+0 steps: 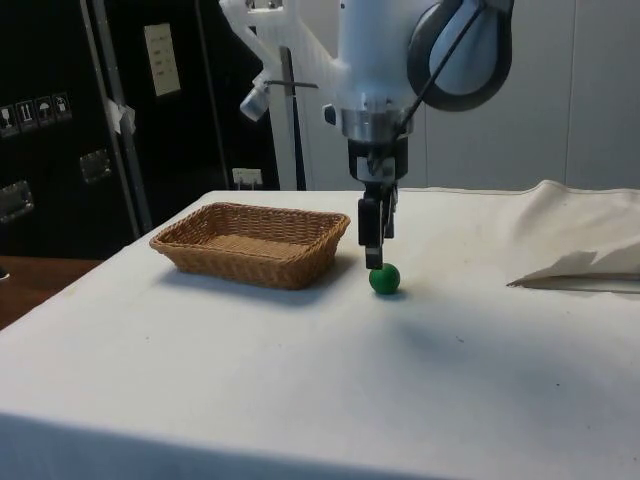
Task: Pick up the ball and place it into the basket.
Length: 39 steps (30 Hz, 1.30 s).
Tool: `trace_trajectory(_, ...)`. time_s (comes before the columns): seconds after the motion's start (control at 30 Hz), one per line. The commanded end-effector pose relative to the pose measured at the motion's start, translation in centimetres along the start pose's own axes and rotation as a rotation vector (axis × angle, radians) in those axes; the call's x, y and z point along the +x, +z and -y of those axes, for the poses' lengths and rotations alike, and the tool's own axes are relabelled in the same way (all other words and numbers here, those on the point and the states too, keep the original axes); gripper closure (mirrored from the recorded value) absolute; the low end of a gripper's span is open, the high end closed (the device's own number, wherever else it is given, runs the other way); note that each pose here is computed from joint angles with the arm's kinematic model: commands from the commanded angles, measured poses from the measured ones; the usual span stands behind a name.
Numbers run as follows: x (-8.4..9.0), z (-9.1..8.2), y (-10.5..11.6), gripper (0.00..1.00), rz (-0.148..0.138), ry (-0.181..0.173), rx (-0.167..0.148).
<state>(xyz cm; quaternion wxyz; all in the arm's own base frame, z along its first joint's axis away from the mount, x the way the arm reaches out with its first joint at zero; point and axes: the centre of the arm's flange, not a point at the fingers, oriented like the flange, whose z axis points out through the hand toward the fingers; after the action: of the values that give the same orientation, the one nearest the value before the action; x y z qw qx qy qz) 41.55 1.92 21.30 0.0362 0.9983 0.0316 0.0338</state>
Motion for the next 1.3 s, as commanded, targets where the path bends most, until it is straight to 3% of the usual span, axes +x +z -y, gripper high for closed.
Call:
trace_trajectory(0.0,-0.2,-0.1,-0.1,0.0,-0.009,-0.002,0.012)
trace_trajectory(0.03,0.0,-0.2,0.2,0.0,-0.001,-0.002,-0.002)
trace_trajectory(0.07,-0.2,-0.4,0.1,0.0,-0.011,-0.003,0.01)
trace_trajectory(0.37,-0.9,-1.5,1.0,0.0,-0.026,-0.023,0.003)
trace_trajectory(0.4,-0.6,-1.8,1.2,0.0,-0.011,-0.021,-0.013)
trace_trajectory(0.43,-1.0,-1.5,1.1,0.0,-0.026,-0.024,0.003)
trace_trajectory(0.67,-1.1,-1.1,1.8,0.0,-0.041,-0.03,-0.002)
trace_trajectory(0.7,-0.8,-1.6,2.0,0.0,-0.029,-0.03,-0.019)
trace_trajectory(0.77,-1.1,-1.0,2.1,0.0,-0.043,-0.031,-0.004)
trace_trajectory(0.97,-1.4,-0.8,3.3,0.0,-0.051,-0.039,-0.014)
trace_trajectory(1.0,-1.1,-1.3,3.7,0.0,-0.042,-0.04,-0.034)
trace_trajectory(1.03,-1.4,-0.7,3.5,0.0,-0.054,-0.04,-0.016)
trace_trajectory(1.23,-1.6,-0.7,4.4,0.0,-0.066,-0.043,-0.023)
trace_trajectory(1.27,-1.3,-1.3,4.9,0.0,-0.058,-0.045,-0.045)
